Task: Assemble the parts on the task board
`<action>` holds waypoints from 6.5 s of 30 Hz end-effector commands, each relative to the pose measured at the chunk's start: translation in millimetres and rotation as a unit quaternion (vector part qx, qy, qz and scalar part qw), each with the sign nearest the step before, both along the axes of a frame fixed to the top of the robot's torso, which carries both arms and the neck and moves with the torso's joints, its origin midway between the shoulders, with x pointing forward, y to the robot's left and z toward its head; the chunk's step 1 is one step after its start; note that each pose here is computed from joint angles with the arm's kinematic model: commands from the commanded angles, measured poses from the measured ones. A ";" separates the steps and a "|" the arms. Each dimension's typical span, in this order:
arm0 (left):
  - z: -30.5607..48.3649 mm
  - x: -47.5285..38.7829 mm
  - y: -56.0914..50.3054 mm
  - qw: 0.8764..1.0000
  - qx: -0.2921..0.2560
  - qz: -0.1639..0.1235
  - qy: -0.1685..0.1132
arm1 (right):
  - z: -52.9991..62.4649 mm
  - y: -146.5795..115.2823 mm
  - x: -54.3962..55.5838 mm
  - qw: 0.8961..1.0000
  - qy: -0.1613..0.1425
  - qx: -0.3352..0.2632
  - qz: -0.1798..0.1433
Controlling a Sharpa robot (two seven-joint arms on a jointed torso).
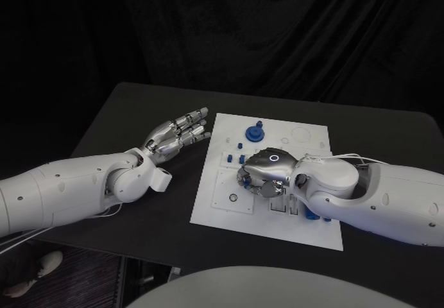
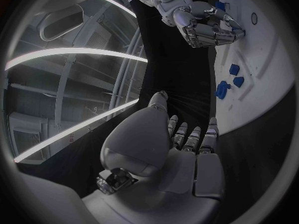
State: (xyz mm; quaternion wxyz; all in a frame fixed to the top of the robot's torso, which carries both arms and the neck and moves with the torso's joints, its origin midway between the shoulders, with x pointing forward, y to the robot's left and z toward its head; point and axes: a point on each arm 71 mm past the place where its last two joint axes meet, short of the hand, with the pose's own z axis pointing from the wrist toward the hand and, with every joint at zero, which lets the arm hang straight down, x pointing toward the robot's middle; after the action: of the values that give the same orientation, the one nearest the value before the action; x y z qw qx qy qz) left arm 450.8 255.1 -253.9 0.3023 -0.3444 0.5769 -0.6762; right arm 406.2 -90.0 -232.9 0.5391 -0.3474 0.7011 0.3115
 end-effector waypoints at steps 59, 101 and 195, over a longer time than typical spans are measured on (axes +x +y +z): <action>-0.5 -1.8 1.0 1.000 -0.019 -0.001 -0.012 | 12.1 -22.4 -8.3 0.997 -0.025 0.071 -0.015; 1.3 -3.9 1.4 0.999 -0.024 0.012 -0.030 | 47.5 -140.9 32.8 0.976 0.007 0.040 -0.214; -11.1 -6.5 -6.5 1.000 -0.024 -0.004 -0.006 | 42.0 26.4 -25.0 0.997 -0.043 0.009 0.070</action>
State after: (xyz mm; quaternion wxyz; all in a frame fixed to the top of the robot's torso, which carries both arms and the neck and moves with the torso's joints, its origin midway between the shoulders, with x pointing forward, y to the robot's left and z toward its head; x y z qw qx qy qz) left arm 444.7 249.7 -269.2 0.2909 -0.3532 0.5818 -0.6724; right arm 382.4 -64.3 -188.0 0.5514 -0.3753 0.6557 0.3537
